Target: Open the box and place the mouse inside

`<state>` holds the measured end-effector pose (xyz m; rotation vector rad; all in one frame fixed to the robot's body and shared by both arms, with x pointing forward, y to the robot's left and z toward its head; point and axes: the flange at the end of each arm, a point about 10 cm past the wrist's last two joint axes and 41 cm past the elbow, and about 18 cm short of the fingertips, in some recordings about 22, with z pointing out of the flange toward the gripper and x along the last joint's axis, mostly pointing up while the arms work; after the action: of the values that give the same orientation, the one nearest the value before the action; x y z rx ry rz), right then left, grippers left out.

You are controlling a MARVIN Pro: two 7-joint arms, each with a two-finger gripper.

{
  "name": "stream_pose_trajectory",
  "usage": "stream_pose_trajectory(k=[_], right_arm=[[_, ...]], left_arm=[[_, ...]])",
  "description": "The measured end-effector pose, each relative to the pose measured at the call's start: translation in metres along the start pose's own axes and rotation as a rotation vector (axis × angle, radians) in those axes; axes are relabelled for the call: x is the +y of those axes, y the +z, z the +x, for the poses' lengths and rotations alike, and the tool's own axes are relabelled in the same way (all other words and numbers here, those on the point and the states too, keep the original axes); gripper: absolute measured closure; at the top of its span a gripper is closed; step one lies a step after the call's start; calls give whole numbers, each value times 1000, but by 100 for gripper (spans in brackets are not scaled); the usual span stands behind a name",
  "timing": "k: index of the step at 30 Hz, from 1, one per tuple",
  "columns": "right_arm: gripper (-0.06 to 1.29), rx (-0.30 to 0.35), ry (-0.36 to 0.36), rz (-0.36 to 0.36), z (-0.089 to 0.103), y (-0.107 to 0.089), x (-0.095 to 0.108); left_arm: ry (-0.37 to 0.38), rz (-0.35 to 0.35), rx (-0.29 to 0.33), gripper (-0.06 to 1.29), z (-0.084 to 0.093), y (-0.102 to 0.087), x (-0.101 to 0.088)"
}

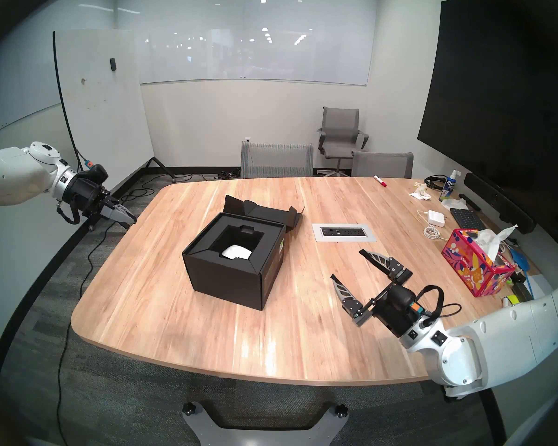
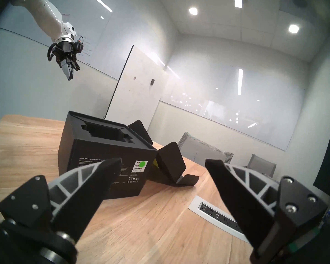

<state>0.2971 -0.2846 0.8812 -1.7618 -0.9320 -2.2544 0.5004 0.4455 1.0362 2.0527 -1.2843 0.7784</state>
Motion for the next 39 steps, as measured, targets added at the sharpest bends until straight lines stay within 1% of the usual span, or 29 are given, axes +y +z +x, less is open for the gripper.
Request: stream_pose_trajectory(k=[7, 12, 20, 30, 39], right_arm=[[3, -24, 27, -1, -6, 9, 8], [3, -36, 33, 28, -10, 16, 11], [3, -45, 34, 94, -17, 30, 16], [3, -63, 21, 132, -26, 45, 22], [3, -75, 31, 151, -32, 54, 20]], left_arm=[[0, 0, 0, 125, 0, 0, 0], [0, 0, 0, 125, 0, 0, 0], [0, 0, 0, 125, 0, 0, 0], [0, 0, 0, 125, 0, 0, 0], [0, 0, 0, 125, 0, 0, 0]])
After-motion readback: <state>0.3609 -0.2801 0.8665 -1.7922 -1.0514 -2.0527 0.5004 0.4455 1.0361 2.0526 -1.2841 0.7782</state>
